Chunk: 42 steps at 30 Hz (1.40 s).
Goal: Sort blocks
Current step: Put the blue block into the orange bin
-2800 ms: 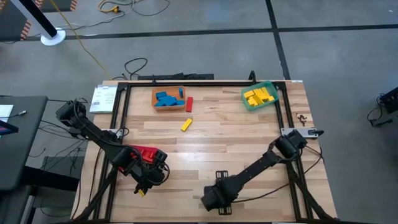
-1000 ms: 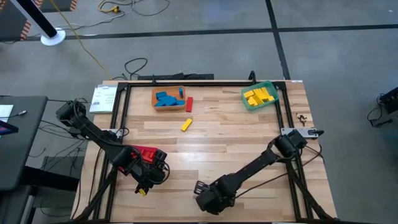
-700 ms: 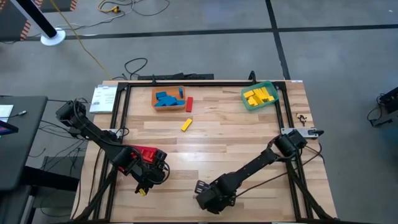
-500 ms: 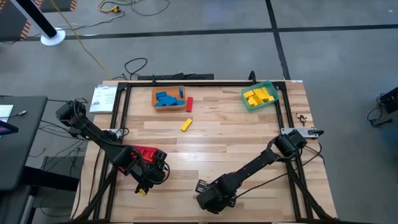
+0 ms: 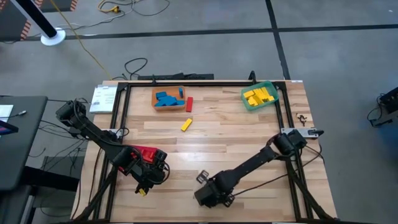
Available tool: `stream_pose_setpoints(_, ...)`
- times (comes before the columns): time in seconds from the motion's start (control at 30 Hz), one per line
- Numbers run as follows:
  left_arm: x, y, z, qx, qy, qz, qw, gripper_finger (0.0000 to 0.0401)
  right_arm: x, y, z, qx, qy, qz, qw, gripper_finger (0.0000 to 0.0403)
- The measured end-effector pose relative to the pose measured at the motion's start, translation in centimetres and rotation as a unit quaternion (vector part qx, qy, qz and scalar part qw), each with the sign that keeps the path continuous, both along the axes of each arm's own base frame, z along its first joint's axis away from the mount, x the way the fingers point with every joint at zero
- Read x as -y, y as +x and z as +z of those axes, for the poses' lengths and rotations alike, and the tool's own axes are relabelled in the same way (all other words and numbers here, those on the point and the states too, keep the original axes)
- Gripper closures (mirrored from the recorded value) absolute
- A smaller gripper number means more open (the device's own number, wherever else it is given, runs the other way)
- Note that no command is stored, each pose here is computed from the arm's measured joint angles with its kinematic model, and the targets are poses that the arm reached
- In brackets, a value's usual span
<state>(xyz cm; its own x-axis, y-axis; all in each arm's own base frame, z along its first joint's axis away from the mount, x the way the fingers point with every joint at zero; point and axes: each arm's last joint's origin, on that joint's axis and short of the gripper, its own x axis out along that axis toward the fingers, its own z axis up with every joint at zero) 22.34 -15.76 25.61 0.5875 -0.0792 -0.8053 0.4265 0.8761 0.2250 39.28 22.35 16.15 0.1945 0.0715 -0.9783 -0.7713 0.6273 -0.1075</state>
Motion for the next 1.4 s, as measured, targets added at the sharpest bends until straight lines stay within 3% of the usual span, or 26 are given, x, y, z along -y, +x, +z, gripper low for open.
stream_pose_setpoints(0.17,0.0,0.0,0.0,0.000,0.003,-0.003,1.000,0.0167,2.6,0.5,2.2,-0.038,-0.039,-0.113,0.992,0.0300)
stream_pose_setpoints(0.33,0.0,0.0,0.0,0.000,0.004,-0.004,1.000,0.0167,6.7,0.3,3.2,-0.113,-0.089,-0.242,0.959,0.0300)
stream_pose_setpoints(0.5,0.0,0.0,0.0,0.000,0.004,-0.005,1.000,0.0167,10.4,0.2,3.4,-0.164,-0.124,-0.292,0.934,0.0300)
stream_pose_setpoints(0.7,0.0,0.0,0.0,0.000,0.004,-0.005,1.000,0.0167,15.0,0.5,5.6,-0.136,-0.125,-0.329,0.926,0.0300)
stream_pose_setpoints(0.87,-0.1,0.0,0.0,0.006,0.014,0.001,1.000,0.0167,20.3,-0.6,9.0,-0.095,-0.126,-0.391,0.907,0.0300)
stream_pose_setpoints(1.13,-0.1,0.0,0.0,0.008,0.019,0.000,1.000,0.0167,28.5,-6.1,15.1,0.000,-0.085,-0.505,0.859,0.0300)
stream_pose_setpoints(1.4,-0.4,0.5,-0.3,0.011,0.030,0.008,0.999,0.0167,33.7,-13.9,17.4,0.089,-0.054,-0.619,0.778,0.0300)
